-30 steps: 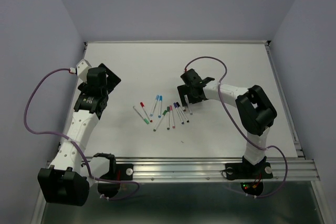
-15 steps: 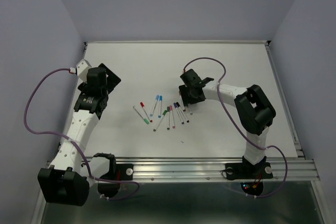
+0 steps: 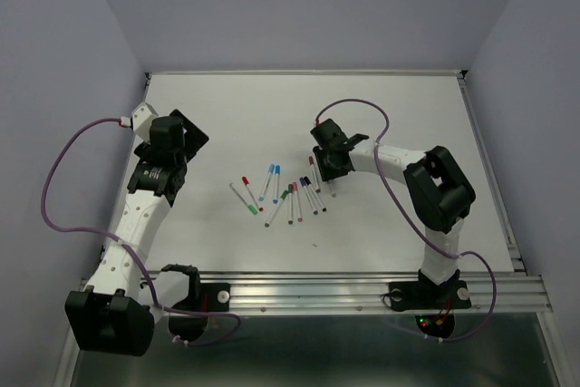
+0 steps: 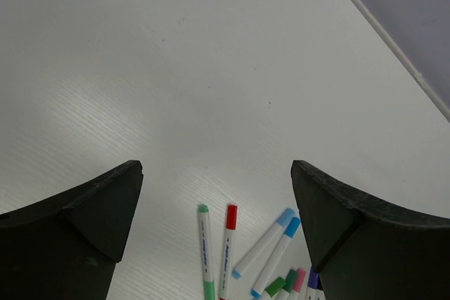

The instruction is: Open the pen caps

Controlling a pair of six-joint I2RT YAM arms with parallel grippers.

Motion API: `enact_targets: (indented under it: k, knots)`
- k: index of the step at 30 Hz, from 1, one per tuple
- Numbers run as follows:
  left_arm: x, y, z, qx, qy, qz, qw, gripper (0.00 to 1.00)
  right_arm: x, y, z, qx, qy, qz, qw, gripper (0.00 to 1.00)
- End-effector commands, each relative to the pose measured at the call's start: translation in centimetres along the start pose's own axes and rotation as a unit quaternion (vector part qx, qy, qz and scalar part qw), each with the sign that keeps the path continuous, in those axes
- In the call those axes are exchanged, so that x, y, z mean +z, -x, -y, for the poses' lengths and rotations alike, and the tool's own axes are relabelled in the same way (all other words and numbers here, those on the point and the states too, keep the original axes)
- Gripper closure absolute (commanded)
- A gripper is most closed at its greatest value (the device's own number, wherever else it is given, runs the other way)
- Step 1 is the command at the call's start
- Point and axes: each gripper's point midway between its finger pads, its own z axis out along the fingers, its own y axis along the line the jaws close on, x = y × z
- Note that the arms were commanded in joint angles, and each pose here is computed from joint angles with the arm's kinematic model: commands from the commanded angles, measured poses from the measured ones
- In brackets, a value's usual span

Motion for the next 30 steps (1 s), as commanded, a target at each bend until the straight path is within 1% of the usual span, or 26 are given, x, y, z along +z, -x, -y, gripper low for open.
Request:
enact_targets:
  k: [1, 3, 4, 5, 8, 9, 11, 13, 14, 15, 16, 17, 18, 19, 20, 21, 22, 24, 25, 26, 27, 30]
  knots:
    - [-0.2, 0.6, 0.0, 0.003, -0.007, 0.015, 1.0, 0.01, 2.2, -3.6, -0.1, -0.02, -0.003, -0.057, 0.998, 0.69]
    - [-0.1, 0.6, 0.0, 0.002, -0.007, 0.015, 1.0, 0.01, 2.5, -4.4, 0.1, -0.021, -0.005, -0.065, 0.998, 0.73]
    - [-0.1, 0.5, 0.0, 0.002, -0.007, 0.014, 1.0, 0.01, 2.7, -4.6, 0.1, -0.021, -0.005, -0.069, 0.997, 0.79]
    - [-0.2, 0.6, 0.1, 0.002, -0.007, 0.015, 1.0, 0.01, 2.7, -4.8, 0.1, -0.024, -0.002, -0.073, 0.997, 0.84]
    - [-0.2, 0.5, 0.0, 0.002, -0.008, 0.014, 1.0, 0.01, 3.1, -5.9, 0.1, -0.032, 0.002, -0.086, 0.996, 0.97]
    - [-0.2, 0.6, 0.1, 0.001, -0.009, 0.014, 1.0, 0.01, 3.1, -5.9, 0.1, -0.03, 0.004, -0.082, 0.996, 0.99]
    - [-0.3, 0.5, 0.2, 0.0, -0.012, 0.013, 1.0, 0.01, 2.9, -5.6, 0.0, -0.03, 0.008, -0.072, 0.997, 0.99]
    - [-0.3, 0.2, 0.7, 0.002, -0.027, 0.005, 1.0, 0.01, 2.6, -4.5, -0.1, -0.027, 0.012, -0.047, 0.998, 0.99]
    - [-0.3, 0.1, 1.0, 0.004, -0.035, 0.001, 0.999, 0.01, 1.7, -3.7, -0.2, -0.026, 0.018, -0.026, 0.999, 0.99]
    - [-0.5, -0.1, 1.9, 0.009, -0.058, -0.008, 0.998, 0.01, 1.2, -2.3, -0.6, -0.027, 0.027, 0.002, 0.999, 0.99]
    - [-0.7, -0.3, 2.5, 0.011, -0.076, -0.015, 0.997, 0.01, -0.1, -1.3, -0.9, -0.028, 0.043, 0.026, 0.998, 0.99]
    - [-0.9, -0.2, 3.4, 0.016, -0.102, -0.013, 0.995, 0.01, -0.9, 0.3, -1.4, -0.031, 0.057, 0.059, 0.996, 0.99]
    - [-1.0, -1.1, 3.8, 0.025, -0.118, -0.032, 0.992, 0.01, -1.9, 1.2, -1.9, -0.034, 0.073, 0.08, 0.994, 0.99]
    - [-2.0, -1.3, 6.0, 0.025, -0.181, -0.044, 0.982, 0.01, -2.9, 1.8, -2.7, -0.037, 0.097, 0.095, 0.99, 0.99]
    - [-2.7, -1.8, 7.1, 0.027, -0.218, -0.055, 0.974, 0.01, -3.9, 2.6, -3.0, -0.039, 0.11, 0.114, 0.987, 0.99]
    - [-3.3, -2.6, 7.7, 0.029, -0.247, -0.065, 0.966, 0.01, -6.0, 3.9, -3.8, -0.048, 0.138, 0.145, 0.979, 0.99]
    - [-4.8, -2.9, 9.8, 0.033, -0.311, -0.073, 0.947, 0.01, -7.0, 4.5, -4.1, -0.048, 0.148, 0.161, 0.975, 0.99]
    - [-6.3, -3.1, 11.4, 0.035, -0.363, -0.075, 0.928, 0.01, -9.8, 5.3, -5.1, -0.06, 0.189, 0.187, 0.962, 0.99]
    - [-7.6, -3.1, 12.5, 0.036, -0.399, -0.072, 0.913, 0.01, -10.5, 5.7, -5.0, -0.06, 0.196, 0.196, 0.959, 0.99]
    - [-8.6, -3.6, 13.2, 0.038, -0.419, -0.078, 0.904, 0.01, -11.4, 5.7, -5.7, -0.066, 0.219, 0.198, 0.953, 0.99]
    - [-9.3, -3.5, 13.9, 0.037, -0.438, -0.071, 0.895, 0.01, -12.6, 5.8, -6.0, -0.071, 0.234, 0.208, 0.947, 0.99]
    - [-11.2, -4.3, 15.3, 0.034, -0.476, -0.081, 0.875, 0.01, -15.1, 5.7, -7.4, -0.074, 0.287, 0.227, 0.928, 0.99]
